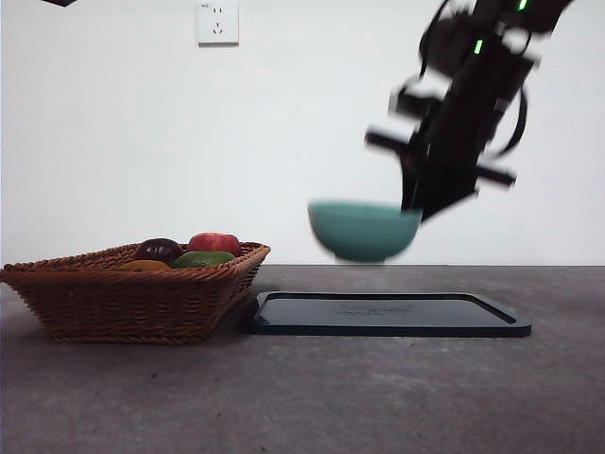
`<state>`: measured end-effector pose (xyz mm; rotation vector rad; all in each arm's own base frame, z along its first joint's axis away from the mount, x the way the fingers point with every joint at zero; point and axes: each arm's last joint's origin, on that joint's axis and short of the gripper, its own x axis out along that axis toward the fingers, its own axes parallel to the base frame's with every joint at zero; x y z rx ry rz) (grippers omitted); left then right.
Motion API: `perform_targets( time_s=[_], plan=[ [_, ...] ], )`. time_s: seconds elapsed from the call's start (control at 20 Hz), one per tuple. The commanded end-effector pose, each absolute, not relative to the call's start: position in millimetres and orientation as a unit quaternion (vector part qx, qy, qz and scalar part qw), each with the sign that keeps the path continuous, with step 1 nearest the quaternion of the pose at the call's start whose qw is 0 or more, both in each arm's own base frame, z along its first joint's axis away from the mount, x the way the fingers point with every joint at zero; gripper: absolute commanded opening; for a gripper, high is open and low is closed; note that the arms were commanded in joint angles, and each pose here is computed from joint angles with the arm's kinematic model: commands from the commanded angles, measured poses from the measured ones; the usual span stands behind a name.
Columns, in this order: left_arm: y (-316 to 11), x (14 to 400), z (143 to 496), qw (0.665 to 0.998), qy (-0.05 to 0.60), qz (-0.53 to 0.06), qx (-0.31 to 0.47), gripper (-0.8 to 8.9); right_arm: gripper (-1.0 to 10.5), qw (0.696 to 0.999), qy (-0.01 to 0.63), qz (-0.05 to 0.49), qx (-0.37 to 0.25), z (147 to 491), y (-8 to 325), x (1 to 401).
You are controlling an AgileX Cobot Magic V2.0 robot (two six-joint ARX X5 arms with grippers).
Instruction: Pick up the wifruite, put it on the bowl, pick up the plate, put it on desk
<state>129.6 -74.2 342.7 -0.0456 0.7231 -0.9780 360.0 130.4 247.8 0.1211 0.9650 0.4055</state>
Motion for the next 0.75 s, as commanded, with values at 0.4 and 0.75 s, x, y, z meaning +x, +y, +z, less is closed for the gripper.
perform_targets(
  time_s=[0.4, 0.75],
  plan=[
    [-75.3, 129.7, 347.5, 0.821, 0.329, -0.467, -0.015, 4.03, 0.0, 0.874, 0.412, 0.258, 0.022, 338.1, 119.9, 254.8],
    [-75.2, 129.6, 347.4, 0.821, 0.330, -0.467, -0.015, 4.03, 0.0, 0.857, 0.422, 0.295, 0.012, 288.1, 129.1, 203.0]
  ],
)
